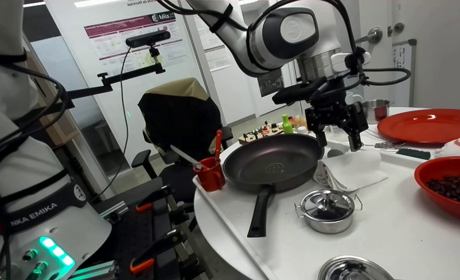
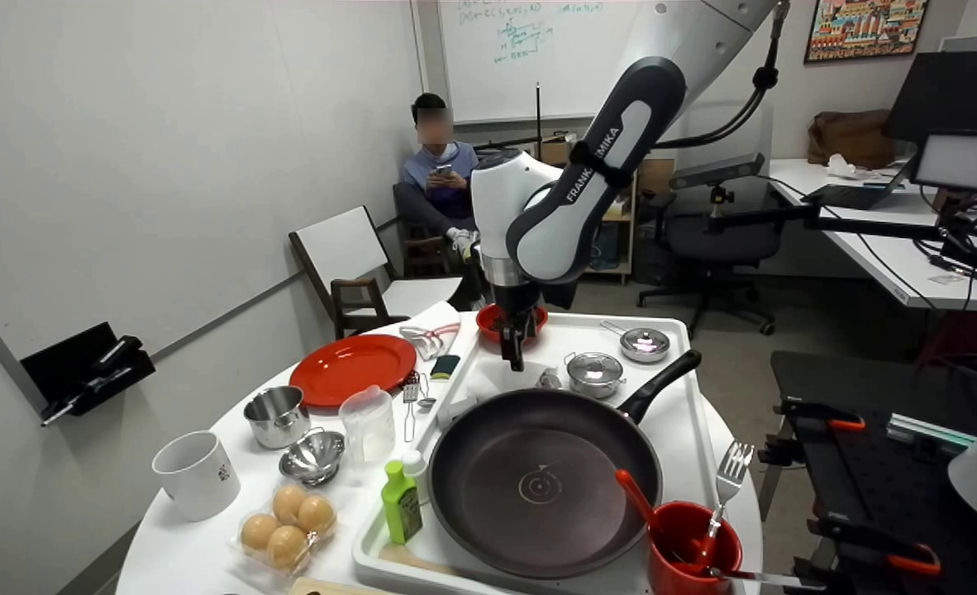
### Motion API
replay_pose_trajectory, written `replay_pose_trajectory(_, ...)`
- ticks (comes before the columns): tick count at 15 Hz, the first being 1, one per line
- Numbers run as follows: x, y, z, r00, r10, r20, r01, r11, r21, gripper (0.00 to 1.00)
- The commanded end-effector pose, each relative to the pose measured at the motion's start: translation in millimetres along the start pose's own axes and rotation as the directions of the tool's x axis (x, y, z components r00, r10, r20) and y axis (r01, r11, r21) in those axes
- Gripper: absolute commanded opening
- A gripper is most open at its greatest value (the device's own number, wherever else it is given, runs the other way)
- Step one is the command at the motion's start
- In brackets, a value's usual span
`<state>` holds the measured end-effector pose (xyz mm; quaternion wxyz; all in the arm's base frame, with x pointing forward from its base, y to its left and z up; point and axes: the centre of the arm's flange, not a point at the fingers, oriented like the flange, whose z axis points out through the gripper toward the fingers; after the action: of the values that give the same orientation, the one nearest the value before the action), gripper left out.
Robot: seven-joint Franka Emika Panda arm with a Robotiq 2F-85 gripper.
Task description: Use the white cloth to wipe the pan
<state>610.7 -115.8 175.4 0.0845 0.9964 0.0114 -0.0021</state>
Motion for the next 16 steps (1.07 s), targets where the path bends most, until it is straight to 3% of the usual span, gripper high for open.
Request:
replay_pose_trajectory(1,-5.2,3.3,10.7,0.999,0.034,-0.014,-0.034,0.999,0.009,1.0)
replay_pose_trajectory(9,9.8,3.4,22.1,0.996,0.05,-0.079,-0.051,0.999,-0.004,1.0)
replay_pose_trajectory(16,26.8,12.9,62.6,0.992,0.113,-0.049,-0.115,0.993,-0.04,1.0)
